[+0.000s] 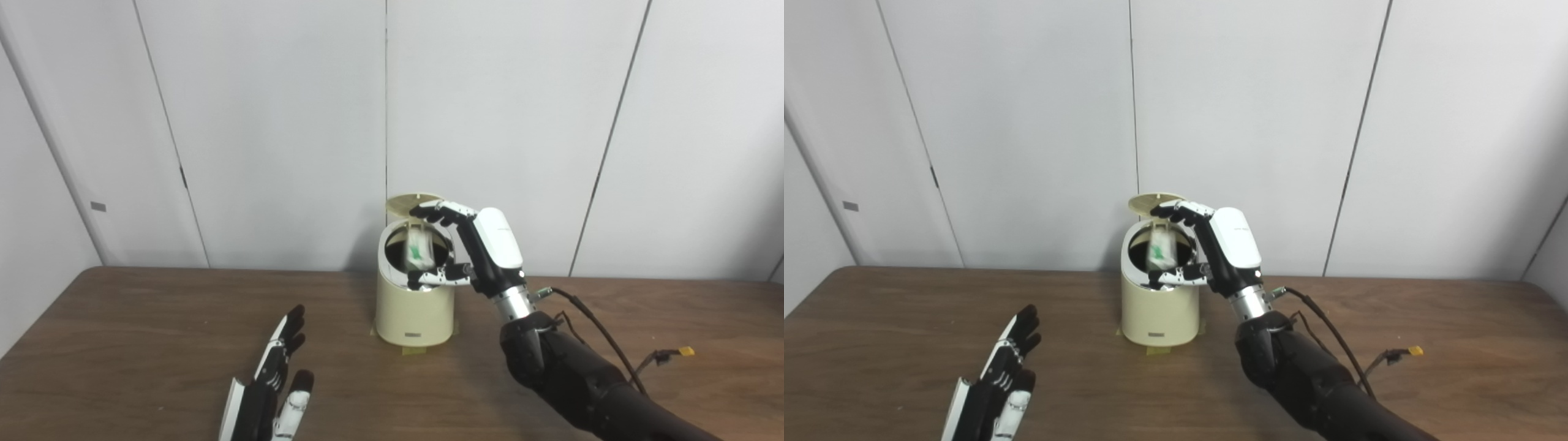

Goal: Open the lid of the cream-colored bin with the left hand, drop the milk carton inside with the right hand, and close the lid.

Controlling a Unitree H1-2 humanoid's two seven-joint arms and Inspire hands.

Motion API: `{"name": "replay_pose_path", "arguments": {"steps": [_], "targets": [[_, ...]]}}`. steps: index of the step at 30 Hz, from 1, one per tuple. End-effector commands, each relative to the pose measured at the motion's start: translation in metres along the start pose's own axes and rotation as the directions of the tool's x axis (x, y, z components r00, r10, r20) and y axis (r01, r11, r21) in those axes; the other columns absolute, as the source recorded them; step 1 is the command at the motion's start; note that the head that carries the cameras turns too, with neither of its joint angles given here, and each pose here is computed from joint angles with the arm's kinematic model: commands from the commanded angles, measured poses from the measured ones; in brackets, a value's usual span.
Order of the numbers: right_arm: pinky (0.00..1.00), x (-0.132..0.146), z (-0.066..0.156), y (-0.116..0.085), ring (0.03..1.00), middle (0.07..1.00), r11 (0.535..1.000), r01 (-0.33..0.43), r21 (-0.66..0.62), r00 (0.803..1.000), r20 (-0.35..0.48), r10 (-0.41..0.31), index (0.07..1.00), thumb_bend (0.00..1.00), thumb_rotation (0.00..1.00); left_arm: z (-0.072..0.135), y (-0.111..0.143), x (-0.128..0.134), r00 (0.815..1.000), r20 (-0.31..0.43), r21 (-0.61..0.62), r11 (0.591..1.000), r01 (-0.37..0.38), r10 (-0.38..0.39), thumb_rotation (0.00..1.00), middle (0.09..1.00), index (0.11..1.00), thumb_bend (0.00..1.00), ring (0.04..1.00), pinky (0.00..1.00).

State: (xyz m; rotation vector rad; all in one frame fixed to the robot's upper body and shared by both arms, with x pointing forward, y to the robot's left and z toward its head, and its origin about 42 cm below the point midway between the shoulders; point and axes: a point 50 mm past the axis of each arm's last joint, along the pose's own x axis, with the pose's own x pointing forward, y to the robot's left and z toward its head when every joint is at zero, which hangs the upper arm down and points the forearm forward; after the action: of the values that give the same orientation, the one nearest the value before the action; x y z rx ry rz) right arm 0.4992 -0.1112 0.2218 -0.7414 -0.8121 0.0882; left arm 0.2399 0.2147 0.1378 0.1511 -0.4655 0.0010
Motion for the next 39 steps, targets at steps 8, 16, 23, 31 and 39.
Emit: {"name": "replay_pose_path", "arguments": {"steps": [8,16,23,31,39], "targets": [[0.58,0.034,0.013,-0.020,0.654,0.692,0.996,0.077,0.032,0.995,0.063,-0.079,0.694,0.93,0.18,-0.014,-0.010,-0.061,0.988,-0.155,-0.001,1.000,0.024,-0.024,0.79,0.970,0.955,0.47,0.963,0.93],[0.56,0.031,0.014,-0.023,0.617,0.656,0.990,0.123,0.068,0.991,0.044,-0.126,0.658,0.87,0.26,-0.016,-0.011,-0.061,0.987,-0.158,-0.013,0.999,0.030,-0.031,0.78,0.977,0.959,0.47,0.973,0.95],[0.29,0.014,0.025,-0.037,0.312,0.372,0.923,0.321,0.212,0.946,-0.021,-0.324,0.351,0.81,0.16,-0.017,-0.013,-0.056,0.987,-0.155,-0.021,0.999,0.035,-0.038,0.80,0.987,0.969,0.48,0.987,0.98],[0.36,-0.021,0.024,-0.070,0.388,0.476,0.877,0.381,0.293,0.922,-0.050,-0.384,0.482,0.52,0.01,-0.022,-0.012,-0.050,0.988,-0.145,-0.007,0.999,0.043,-0.043,0.83,0.988,0.970,0.46,0.983,0.97],[0.73,-0.100,0.011,-0.092,0.770,0.801,0.869,0.209,0.449,0.977,-0.134,-0.165,0.819,0.62,0.72,-0.024,-0.008,-0.049,0.988,-0.151,0.016,0.999,0.030,-0.027,0.86,0.981,0.965,0.47,0.987,0.97]]}}
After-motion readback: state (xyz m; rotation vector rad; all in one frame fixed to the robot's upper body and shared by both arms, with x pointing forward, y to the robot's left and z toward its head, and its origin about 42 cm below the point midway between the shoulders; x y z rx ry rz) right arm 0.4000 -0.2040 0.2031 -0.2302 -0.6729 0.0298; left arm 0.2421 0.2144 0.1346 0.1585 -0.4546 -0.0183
